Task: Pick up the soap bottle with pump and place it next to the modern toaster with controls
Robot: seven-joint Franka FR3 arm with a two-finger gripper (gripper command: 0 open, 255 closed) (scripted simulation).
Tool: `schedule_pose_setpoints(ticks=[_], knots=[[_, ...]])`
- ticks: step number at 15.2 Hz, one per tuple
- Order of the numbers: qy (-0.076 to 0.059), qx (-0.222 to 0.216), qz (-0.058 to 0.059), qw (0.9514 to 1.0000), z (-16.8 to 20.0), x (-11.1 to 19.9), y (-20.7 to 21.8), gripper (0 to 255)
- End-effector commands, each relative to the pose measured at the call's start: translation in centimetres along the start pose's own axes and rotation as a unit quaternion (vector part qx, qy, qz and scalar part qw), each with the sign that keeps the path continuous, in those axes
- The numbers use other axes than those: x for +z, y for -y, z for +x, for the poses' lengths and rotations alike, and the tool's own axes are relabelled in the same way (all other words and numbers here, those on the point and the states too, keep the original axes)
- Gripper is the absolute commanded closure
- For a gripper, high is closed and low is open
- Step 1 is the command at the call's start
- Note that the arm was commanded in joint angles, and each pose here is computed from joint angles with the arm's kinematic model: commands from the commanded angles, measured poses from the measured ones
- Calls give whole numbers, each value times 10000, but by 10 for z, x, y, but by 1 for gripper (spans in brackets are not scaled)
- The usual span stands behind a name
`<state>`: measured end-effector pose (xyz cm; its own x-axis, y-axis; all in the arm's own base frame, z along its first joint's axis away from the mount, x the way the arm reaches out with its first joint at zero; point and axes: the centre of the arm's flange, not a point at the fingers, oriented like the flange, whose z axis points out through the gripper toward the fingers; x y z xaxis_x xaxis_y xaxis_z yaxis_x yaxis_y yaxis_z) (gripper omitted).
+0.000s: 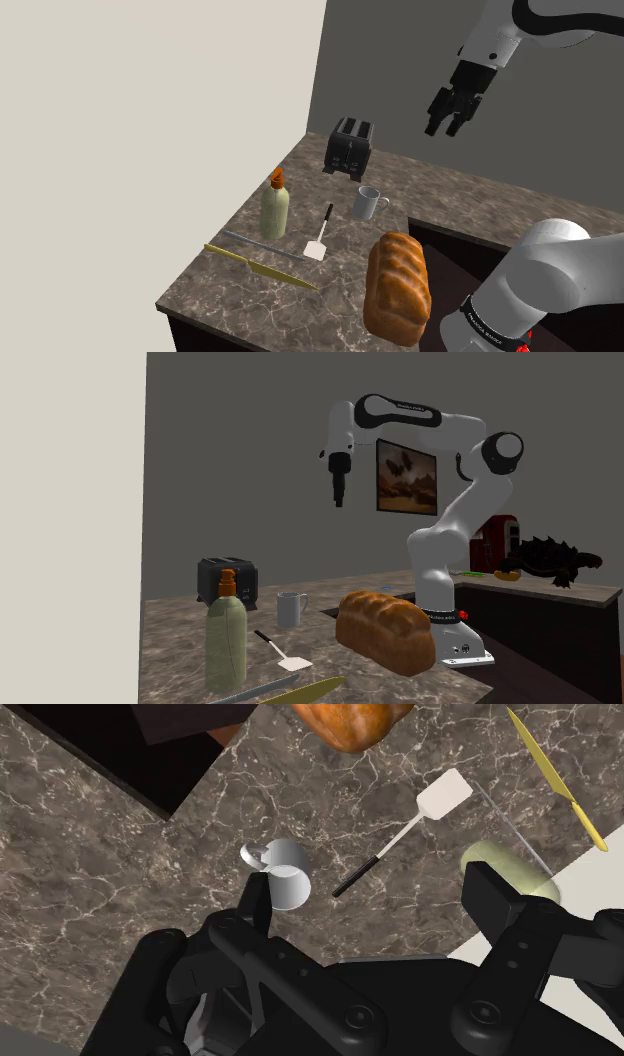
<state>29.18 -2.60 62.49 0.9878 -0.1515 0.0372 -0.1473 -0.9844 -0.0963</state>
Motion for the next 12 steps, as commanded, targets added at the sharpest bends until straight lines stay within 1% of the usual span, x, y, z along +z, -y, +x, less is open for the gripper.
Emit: schedule_pose_setpoints(ticks=[1, 12], knots=[[0, 0, 0, 10000, 0, 0, 0, 0], [-44, -187, -146, 9997, 76, 70, 106, 0]])
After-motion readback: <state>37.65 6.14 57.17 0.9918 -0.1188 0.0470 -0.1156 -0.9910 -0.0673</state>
